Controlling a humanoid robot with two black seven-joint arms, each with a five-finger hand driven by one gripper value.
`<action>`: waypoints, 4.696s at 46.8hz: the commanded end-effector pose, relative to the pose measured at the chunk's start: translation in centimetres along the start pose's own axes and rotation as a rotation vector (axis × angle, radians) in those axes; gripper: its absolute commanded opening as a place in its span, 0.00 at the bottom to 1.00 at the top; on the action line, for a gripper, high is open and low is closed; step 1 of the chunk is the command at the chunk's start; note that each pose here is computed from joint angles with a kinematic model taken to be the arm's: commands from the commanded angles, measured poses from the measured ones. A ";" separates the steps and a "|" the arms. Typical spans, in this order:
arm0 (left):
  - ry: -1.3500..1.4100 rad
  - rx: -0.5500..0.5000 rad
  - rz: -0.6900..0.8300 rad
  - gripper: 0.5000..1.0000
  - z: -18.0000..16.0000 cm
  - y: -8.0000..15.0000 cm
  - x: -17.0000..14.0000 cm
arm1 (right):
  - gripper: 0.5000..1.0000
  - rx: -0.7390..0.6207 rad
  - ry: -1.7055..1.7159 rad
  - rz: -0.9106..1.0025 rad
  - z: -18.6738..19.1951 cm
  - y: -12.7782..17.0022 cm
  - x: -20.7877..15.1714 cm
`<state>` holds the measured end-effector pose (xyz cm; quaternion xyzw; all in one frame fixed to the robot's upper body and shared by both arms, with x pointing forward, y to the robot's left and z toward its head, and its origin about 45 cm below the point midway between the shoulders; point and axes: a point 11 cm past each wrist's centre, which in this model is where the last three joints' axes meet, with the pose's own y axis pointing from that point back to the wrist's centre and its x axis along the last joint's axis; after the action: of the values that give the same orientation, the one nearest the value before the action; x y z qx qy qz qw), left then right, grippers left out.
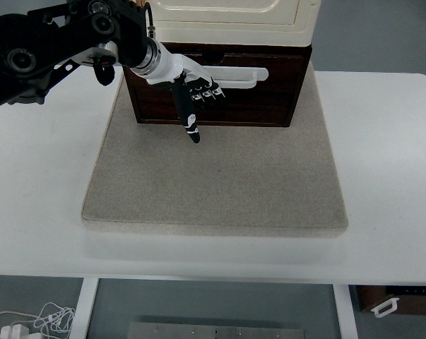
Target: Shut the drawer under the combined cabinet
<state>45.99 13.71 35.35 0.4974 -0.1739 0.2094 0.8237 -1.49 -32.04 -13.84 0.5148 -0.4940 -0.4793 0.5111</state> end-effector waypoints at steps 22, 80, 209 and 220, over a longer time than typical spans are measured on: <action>0.008 0.000 0.007 1.00 -0.1 0.1 0.3 | 0.90 -0.001 0.000 0.000 0.1 0.0 0.0; 0.027 -0.457 -0.023 1.00 9.5 2.9 -1.0 | 0.90 0.000 0.000 0.001 0.0 0.0 0.0; 1.806 -0.863 0.922 1.00 -22.8 9.4 13.0 | 0.90 -0.001 0.000 0.001 0.1 0.0 0.0; 1.868 -0.899 0.856 1.00 -24.3 7.2 10.8 | 0.90 0.000 0.000 0.000 0.0 0.0 0.0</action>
<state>53.57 40.21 36.18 -0.2930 0.2890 0.6906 0.5948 -1.54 -32.05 -13.84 0.5144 -0.4940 -0.4795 0.5113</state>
